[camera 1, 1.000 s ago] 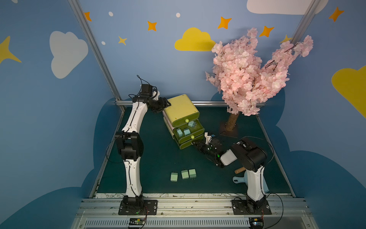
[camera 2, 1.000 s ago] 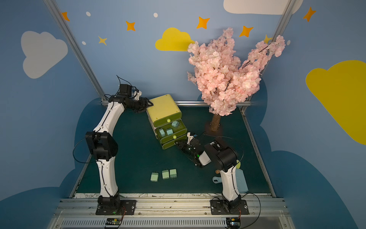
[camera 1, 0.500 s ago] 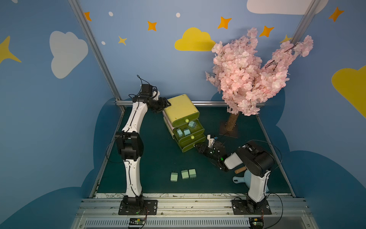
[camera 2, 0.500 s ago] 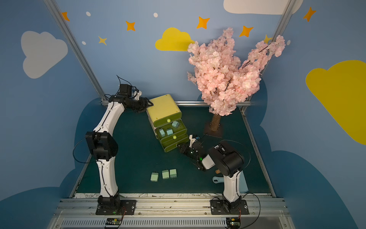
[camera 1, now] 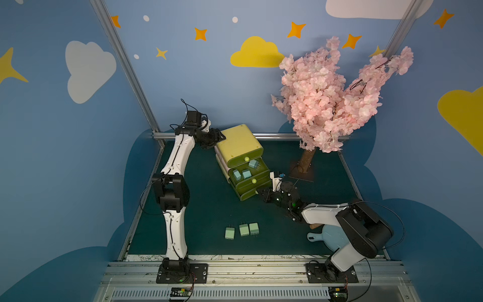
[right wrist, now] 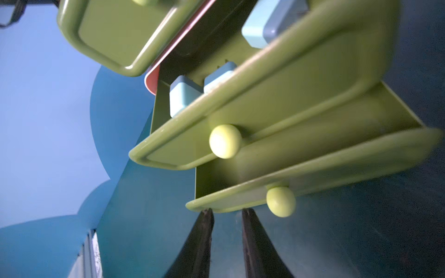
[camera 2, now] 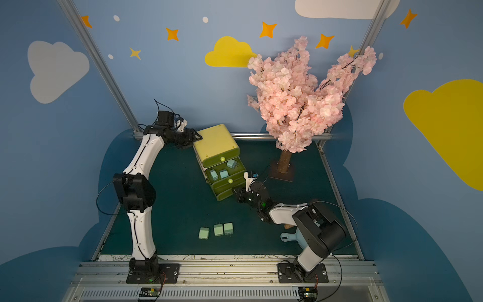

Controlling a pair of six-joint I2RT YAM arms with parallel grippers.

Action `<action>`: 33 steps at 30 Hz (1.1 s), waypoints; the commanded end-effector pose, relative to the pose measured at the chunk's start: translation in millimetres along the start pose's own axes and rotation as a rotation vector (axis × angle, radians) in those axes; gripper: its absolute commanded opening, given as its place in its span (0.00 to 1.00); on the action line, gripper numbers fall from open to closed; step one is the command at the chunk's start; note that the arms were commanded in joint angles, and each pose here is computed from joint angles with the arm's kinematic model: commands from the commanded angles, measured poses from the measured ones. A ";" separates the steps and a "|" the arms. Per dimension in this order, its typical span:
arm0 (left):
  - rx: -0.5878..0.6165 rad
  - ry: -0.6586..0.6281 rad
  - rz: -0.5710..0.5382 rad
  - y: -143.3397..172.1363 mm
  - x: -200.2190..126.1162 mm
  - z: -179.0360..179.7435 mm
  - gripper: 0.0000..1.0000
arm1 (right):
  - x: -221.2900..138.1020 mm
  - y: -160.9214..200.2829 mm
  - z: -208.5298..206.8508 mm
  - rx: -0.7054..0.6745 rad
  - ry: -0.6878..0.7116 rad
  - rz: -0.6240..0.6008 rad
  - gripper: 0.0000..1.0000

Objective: Place the plugs into the drawer by color
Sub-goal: Open the drawer in the storage box, then close the drawer in the storage box.

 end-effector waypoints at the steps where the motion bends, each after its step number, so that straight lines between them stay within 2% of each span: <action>1: -0.044 -0.105 0.097 25.4 19.7 26.8 0.74 | 6.4 -13.2 5.1 -0.111 0.033 0.034 0.25; 9: -0.043 -0.104 0.102 26.9 20.6 26.5 0.74 | 44.0 -28.4 1.7 -0.137 0.029 0.041 0.23; 16: -0.036 -0.105 0.098 26.7 18.8 25.3 0.74 | 61.1 -43.4 7.1 -0.176 0.031 0.012 0.23; 25: -0.036 -0.104 0.106 29.2 21.6 24.0 0.74 | 79.1 -63.1 13.1 -0.235 0.045 -0.053 0.22; 33: -0.039 -0.110 0.112 31.0 24.6 25.7 0.74 | 101.2 -65.9 6.5 -0.276 0.048 -0.144 0.24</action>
Point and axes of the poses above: each gripper's point midway between its finger pads, its own x axis out along the fingers, its own z axis along the line the jaws close on, y = z × x, the point moved 3 cm from there along -x, back along the fingers, and after that the axes turned 5 degrees about -x, right-handed, at the moved point
